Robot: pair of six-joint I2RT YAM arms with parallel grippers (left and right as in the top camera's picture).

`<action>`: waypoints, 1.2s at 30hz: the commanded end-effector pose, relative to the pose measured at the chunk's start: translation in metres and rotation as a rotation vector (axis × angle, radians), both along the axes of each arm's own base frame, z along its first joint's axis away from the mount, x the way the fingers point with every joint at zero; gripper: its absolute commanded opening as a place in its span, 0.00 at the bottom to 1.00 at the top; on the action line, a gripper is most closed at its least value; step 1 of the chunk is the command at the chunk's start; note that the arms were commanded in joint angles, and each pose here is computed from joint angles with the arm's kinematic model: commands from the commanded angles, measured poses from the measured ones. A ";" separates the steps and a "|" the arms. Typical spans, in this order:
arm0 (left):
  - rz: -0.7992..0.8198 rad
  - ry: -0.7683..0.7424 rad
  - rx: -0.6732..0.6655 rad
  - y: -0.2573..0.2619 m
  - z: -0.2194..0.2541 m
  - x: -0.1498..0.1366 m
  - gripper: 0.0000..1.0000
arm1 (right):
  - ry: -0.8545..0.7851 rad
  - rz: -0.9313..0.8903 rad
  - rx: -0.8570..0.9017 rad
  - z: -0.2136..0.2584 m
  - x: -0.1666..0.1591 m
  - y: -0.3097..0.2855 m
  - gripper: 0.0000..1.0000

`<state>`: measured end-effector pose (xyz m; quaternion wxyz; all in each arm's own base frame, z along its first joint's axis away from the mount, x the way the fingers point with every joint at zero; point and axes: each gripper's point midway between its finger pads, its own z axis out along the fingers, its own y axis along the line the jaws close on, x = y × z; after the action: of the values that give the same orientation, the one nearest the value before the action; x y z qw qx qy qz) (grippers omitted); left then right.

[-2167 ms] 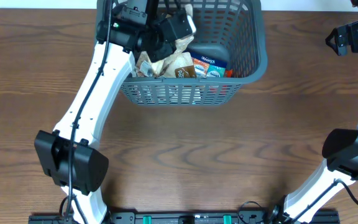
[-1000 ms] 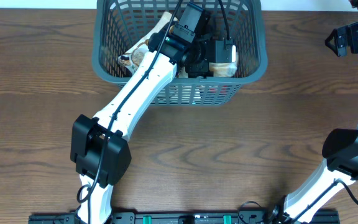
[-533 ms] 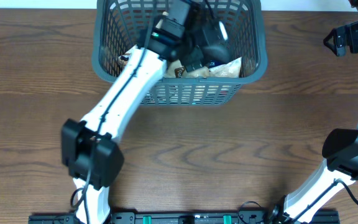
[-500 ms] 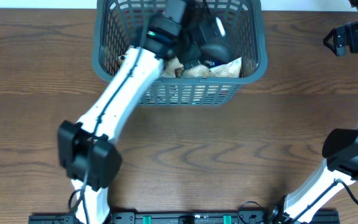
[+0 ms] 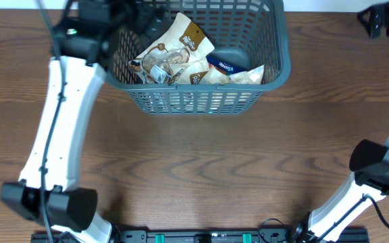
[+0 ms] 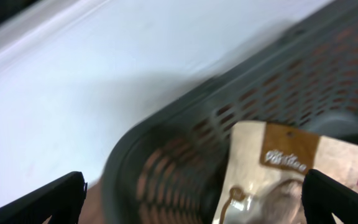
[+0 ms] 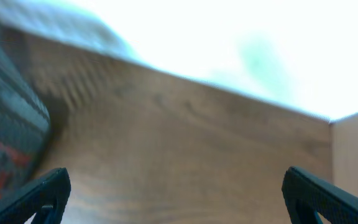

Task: Pack container

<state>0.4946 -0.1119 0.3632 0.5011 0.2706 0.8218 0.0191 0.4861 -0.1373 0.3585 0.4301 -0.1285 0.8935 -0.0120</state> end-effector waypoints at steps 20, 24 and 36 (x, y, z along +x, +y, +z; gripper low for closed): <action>0.417 0.299 -0.083 0.145 -0.003 -0.115 0.99 | 0.120 0.138 0.195 0.003 -0.025 0.098 0.99; 0.427 0.353 -0.084 0.147 -0.012 -0.125 0.99 | 0.191 0.088 0.169 -0.010 -0.035 0.090 0.99; 0.429 0.641 -0.103 0.137 -0.088 -0.162 0.99 | 0.361 0.033 0.167 -0.034 -0.066 0.088 0.99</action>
<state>0.3426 0.0280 0.2968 0.2469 0.0708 0.9663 0.0144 0.4224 -0.0508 0.3256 0.2784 -0.1106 0.9494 0.0944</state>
